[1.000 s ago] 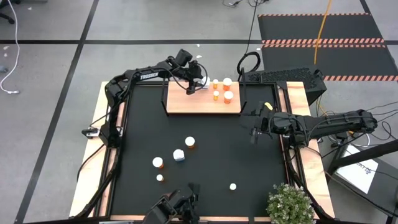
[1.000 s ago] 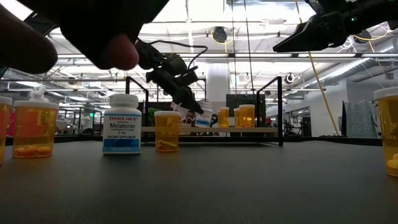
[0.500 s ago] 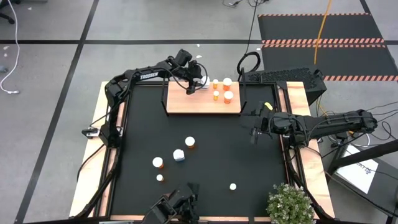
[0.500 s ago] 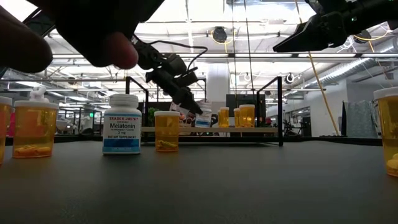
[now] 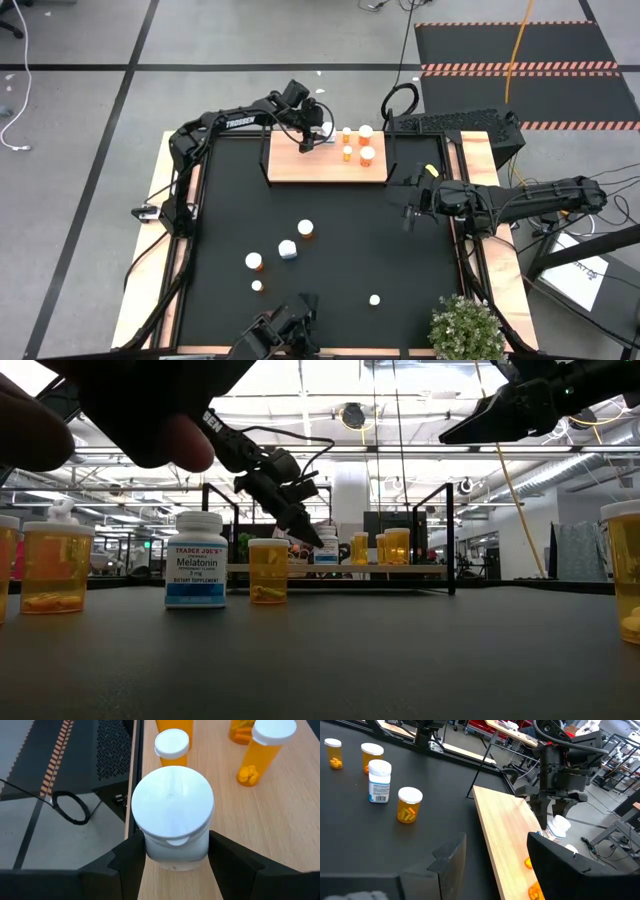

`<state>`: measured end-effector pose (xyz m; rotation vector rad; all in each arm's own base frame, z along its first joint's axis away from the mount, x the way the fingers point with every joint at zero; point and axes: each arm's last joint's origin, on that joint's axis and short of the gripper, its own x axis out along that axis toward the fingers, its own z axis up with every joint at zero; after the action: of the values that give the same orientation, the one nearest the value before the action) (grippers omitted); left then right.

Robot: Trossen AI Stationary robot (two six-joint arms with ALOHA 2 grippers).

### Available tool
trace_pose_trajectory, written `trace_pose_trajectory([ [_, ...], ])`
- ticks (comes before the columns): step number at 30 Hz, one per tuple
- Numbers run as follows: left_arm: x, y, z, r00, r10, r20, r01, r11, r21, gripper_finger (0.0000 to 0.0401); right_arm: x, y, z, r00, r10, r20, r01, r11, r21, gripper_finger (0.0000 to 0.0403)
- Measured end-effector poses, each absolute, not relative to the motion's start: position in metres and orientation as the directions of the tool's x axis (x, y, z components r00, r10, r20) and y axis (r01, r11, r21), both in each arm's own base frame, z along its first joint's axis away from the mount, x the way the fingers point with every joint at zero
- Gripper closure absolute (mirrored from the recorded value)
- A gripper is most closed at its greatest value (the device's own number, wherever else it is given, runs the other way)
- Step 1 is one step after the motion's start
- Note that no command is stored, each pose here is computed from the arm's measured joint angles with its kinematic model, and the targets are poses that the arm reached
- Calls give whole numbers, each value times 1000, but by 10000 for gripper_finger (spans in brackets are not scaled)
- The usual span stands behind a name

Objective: Pick and place medicine bottles onto shelf by color
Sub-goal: Put the right white pill bottle on the shelf, then put the white pill bottle aligned with the other white pill bottle on the shelf

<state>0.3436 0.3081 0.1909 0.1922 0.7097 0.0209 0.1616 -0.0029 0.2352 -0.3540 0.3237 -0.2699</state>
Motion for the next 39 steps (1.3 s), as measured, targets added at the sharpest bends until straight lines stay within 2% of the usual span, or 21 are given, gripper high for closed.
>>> trace_pose_trajectory([
  [6, 344, 308, 191, 759, 85, -646, 43, 983, 180, 196, 162, -3, 235, 914, -312, -261, 200, 904, -379, 197],
  [11, 343, 308, 192, 757, 85, -648, 27, 986, 162, 177, 162, -3, 235, 914, -312, -261, 200, 904, -379, 197],
  [15, 342, 306, 198, 764, 86, -640, 22, 987, 158, 162, 162, -3, 235, 914, -312, -261, 200, 904, -379, 197],
  [21, 340, 302, 214, 776, 100, -623, -4, 988, 154, 161, 161, -3, 235, 913, -312, -264, 199, 904, -379, 197],
  [30, 327, 280, 272, 789, 180, -587, -63, 975, 215, 160, 161, -3, 234, 911, -312, -269, 197, 904, -380, 197],
  [39, 311, 212, 336, 780, 153, -607, -78, 986, 149, 160, 161, -3, 234, 909, -313, -275, 200, 907, -369, 197],
])
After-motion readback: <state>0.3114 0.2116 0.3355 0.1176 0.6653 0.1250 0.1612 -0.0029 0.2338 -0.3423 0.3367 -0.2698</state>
